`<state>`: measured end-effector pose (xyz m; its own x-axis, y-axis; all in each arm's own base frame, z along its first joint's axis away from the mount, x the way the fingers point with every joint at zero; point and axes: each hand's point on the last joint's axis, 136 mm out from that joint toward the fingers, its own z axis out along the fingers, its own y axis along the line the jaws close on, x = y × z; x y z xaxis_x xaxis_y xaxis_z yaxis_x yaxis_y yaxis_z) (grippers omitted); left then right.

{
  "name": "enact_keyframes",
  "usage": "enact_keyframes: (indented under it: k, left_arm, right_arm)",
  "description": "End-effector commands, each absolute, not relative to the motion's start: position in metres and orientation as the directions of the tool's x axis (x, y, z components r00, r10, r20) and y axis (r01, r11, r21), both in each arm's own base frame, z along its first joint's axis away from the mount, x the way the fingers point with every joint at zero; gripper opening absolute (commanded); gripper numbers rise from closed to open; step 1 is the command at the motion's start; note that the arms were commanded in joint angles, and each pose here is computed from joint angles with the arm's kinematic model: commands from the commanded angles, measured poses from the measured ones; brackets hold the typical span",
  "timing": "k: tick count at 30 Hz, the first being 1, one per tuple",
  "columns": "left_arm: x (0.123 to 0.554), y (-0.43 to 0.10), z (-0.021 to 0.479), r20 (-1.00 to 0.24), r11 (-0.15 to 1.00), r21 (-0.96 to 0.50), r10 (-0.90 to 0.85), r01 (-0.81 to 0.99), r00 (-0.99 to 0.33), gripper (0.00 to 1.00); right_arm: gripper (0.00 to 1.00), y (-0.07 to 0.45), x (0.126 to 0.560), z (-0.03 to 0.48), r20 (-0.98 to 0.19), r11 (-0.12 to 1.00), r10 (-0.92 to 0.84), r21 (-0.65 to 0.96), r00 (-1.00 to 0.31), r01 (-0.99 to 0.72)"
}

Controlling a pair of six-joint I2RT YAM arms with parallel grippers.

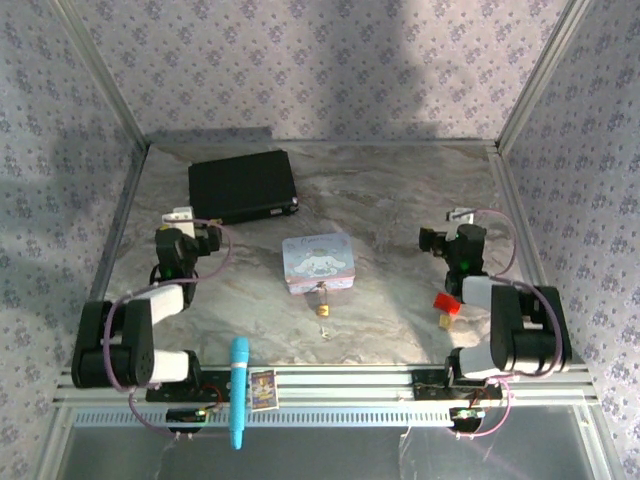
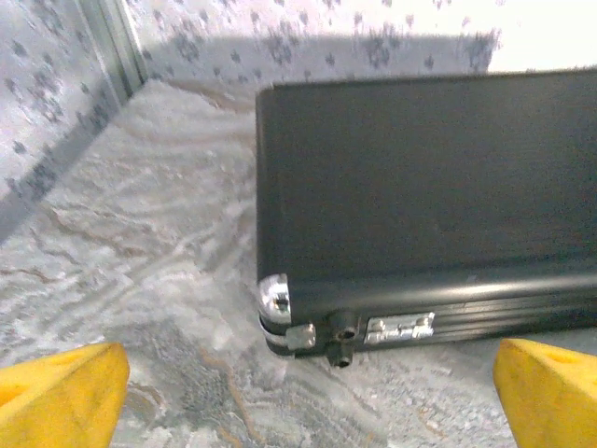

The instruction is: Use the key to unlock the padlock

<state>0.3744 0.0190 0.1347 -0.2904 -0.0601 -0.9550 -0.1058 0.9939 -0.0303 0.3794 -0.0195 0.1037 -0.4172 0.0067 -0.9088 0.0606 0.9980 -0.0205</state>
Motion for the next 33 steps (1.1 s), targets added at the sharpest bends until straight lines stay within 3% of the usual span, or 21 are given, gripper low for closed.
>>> enact_keyframes:
  k: [1,5,14,19,23,33]
  left_arm:
    - [0.363,0.026,0.156,-0.946,0.976,-0.13,-0.175,-0.177,-0.272,1.0]
    - [0.347,0.024,0.18,-0.848,0.886,-0.385,-0.45,-0.258,-0.281,1.0]
    - [0.309,-0.05,0.208,-0.626,0.713,-0.7,-0.642,-0.045,-0.442,1.0]
    - [0.287,-0.099,0.209,-0.552,0.663,-0.748,-0.588,0.04,-0.591,1.0]
    - [0.263,-0.135,0.199,-0.53,0.686,-0.723,-0.478,0.079,-0.7,1.0]
    - [0.212,-0.196,0.162,-0.422,0.64,-0.761,-0.363,0.107,-0.831,0.98]
  right_arm:
    - [0.99,-0.016,0.379,0.14,-0.919,0.998,0.031,0.008,-0.393,0.058]
    - [0.99,-0.007,0.367,0.167,-0.891,0.987,0.159,0.148,-0.426,0.061]
    - [0.99,0.054,0.333,0.181,-0.778,0.921,0.206,0.359,-0.594,-0.15]
    - [0.99,0.095,0.311,0.174,-0.714,0.893,0.141,0.391,-0.686,-0.224]
    - [0.99,0.13,0.288,0.163,-0.677,0.888,0.03,0.355,-0.735,-0.291]
    - [0.91,0.21,0.219,0.112,-0.565,0.837,-0.188,0.336,-0.803,-0.432]
